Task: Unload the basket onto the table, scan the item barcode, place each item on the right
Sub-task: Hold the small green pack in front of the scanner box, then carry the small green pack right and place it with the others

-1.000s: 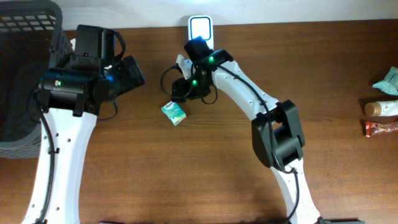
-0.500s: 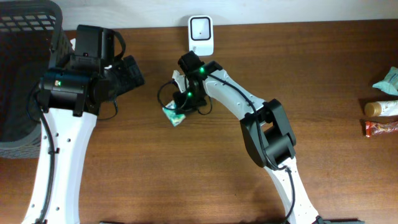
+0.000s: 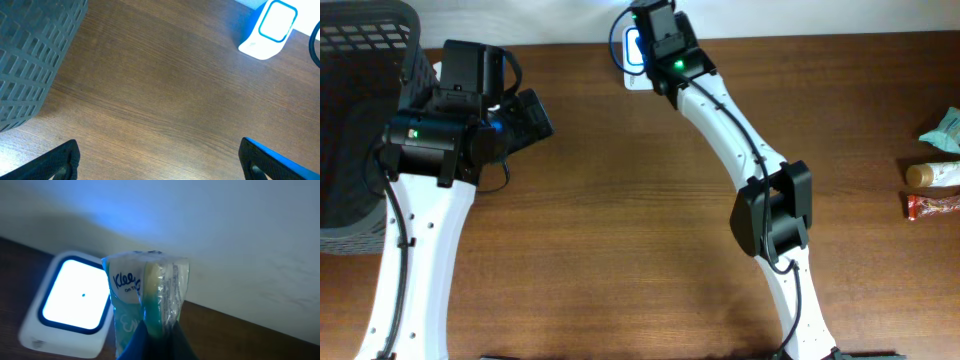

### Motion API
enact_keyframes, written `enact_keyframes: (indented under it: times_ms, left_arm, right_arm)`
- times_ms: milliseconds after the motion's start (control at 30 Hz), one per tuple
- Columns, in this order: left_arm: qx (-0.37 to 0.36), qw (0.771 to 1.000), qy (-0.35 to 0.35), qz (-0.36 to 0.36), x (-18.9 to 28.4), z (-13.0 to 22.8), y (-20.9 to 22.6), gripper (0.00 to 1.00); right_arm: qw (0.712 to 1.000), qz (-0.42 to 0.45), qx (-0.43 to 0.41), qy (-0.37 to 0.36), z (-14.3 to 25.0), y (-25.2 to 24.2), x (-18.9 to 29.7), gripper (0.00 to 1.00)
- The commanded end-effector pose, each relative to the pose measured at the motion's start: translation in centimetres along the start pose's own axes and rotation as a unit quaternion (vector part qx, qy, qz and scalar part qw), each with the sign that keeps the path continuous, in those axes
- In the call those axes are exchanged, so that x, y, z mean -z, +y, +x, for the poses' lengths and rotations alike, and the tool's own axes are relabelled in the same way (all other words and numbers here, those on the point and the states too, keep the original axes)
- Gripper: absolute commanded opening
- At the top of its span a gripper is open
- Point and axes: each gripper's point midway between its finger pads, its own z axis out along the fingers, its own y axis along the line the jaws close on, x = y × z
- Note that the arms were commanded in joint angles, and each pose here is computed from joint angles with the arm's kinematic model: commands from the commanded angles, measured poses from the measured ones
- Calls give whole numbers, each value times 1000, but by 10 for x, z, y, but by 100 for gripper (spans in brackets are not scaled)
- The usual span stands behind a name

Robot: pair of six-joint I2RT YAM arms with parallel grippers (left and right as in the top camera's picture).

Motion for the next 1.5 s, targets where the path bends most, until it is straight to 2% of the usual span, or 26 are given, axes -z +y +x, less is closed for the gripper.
enact_keyframes:
  times_ms: [0, 133, 233, 300, 367, 400, 433, 533, 700, 800, 833, 900, 933, 967, 1000, 1100, 1233, 1367, 1467]
  left_arm:
    - [-7, 1000, -3, 1, 2, -1, 0, 99]
    - [-7, 1000, -3, 1, 2, -1, 0, 99]
    - [-7, 1000, -3, 1, 2, -1, 0, 99]
    - [-7, 1000, -3, 1, 2, -1, 0, 99]
    - [-7, 1000, -3, 1, 2, -1, 0, 99]
    - [-7, 1000, -3, 1, 2, -1, 0, 99]
    - [-7, 1000, -3, 1, 2, -1, 0, 99]
    - [-7, 1000, -3, 1, 2, -1, 0, 99]
    - [-7, 1000, -3, 1, 2, -1, 0, 99]
    - [-7, 1000, -3, 1, 2, -1, 0, 99]
    - [-7, 1000, -3, 1, 2, -1, 0, 99]
    - [-7, 1000, -3, 1, 2, -1, 0, 99]
    - [-7, 1000, -3, 1, 2, -1, 0, 99]
    - [-7, 1000, -3, 1, 2, -1, 0, 99]
    - [-7, 1000, -3, 1, 2, -1, 0, 99]
    - [-7, 1000, -3, 1, 2, -1, 0, 99]
    - [-7, 1000, -3, 1, 2, -1, 0, 99]
    - [-7, 1000, -3, 1, 2, -1, 0, 99]
    - [-7, 1000, -3, 1, 2, -1, 0, 99]
  right_arm:
    - [999, -42, 18, 18, 24, 23, -20, 4]
    - [999, -25, 14, 20, 24, 16, -19, 4]
    - [992, 30, -116, 47, 30, -41, -12, 4]
    - [982, 52, -172, 65, 40, -77, -8, 4]
    - [963, 91, -232, 103, 66, -135, -4, 4]
    - [931, 144, -290, 170, 123, -204, -1, 4]
    - [917, 161, -310, 192, 143, -222, 1, 4]
    - [830, 244, -410, 289, 242, -304, 28, 6]
    - [763, 212, -505, 344, 323, -360, 48, 6]
    - [739, 220, -528, 354, 350, -381, 58, 6]
    - [735, 224, -532, 357, 356, -385, 61, 24]
    - [724, 235, -535, 367, 368, -393, 70, 33]
    - [718, 241, -535, 373, 373, -396, 75, 45]
    - [715, 243, -537, 377, 377, -398, 78, 61]
    - [712, 243, -537, 381, 379, -398, 81, 65]
    - [703, 238, -534, 405, 380, -391, 97, 63]
    - [709, 237, -539, 387, 340, -399, 144, 63]
    - [735, 221, -551, 327, 271, -399, 217, 61]
    - [770, 197, -534, 288, 216, -373, 271, 60]
